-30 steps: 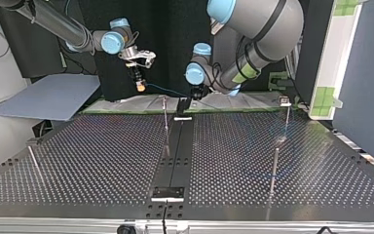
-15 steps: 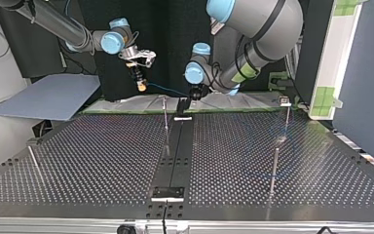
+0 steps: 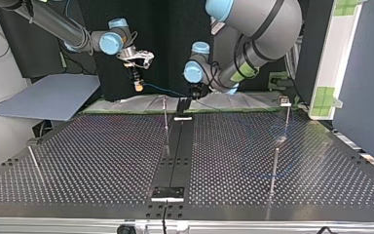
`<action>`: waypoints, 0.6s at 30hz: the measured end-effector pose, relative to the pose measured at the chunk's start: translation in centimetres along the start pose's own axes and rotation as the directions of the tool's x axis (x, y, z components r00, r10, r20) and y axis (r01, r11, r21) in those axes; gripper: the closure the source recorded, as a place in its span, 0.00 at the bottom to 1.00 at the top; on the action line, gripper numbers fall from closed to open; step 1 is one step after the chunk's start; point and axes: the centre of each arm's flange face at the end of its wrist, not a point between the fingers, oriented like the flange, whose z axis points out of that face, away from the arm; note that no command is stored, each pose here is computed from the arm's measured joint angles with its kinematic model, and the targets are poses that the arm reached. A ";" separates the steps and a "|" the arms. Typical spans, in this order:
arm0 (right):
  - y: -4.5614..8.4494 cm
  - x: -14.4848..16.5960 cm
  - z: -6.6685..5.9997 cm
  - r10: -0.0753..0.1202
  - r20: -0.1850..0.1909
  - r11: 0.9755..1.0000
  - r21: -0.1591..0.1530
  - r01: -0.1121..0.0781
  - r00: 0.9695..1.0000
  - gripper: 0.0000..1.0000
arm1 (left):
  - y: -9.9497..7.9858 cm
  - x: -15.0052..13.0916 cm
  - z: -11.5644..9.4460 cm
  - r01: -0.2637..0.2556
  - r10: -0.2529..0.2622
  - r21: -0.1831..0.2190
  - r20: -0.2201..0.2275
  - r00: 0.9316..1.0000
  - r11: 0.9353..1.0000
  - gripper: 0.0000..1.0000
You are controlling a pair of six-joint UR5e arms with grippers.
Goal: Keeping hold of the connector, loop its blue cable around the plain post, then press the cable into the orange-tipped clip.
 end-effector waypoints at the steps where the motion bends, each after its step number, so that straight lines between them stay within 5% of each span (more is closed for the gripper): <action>1: 0.0 0.0 0.0 0.000 0.001 1.000 -0.001 0.000 1.000 1.00 | -0.1 0.0 -0.1 -0.002 0.002 0.002 0.000 1.000 1.000 1.00; 18: 0.2 -0.1 0.0 -0.002 0.004 1.000 -0.010 0.002 1.000 1.00 | -1.7 1.4 -2.0 -0.011 0.011 0.003 0.007 1.000 1.000 1.00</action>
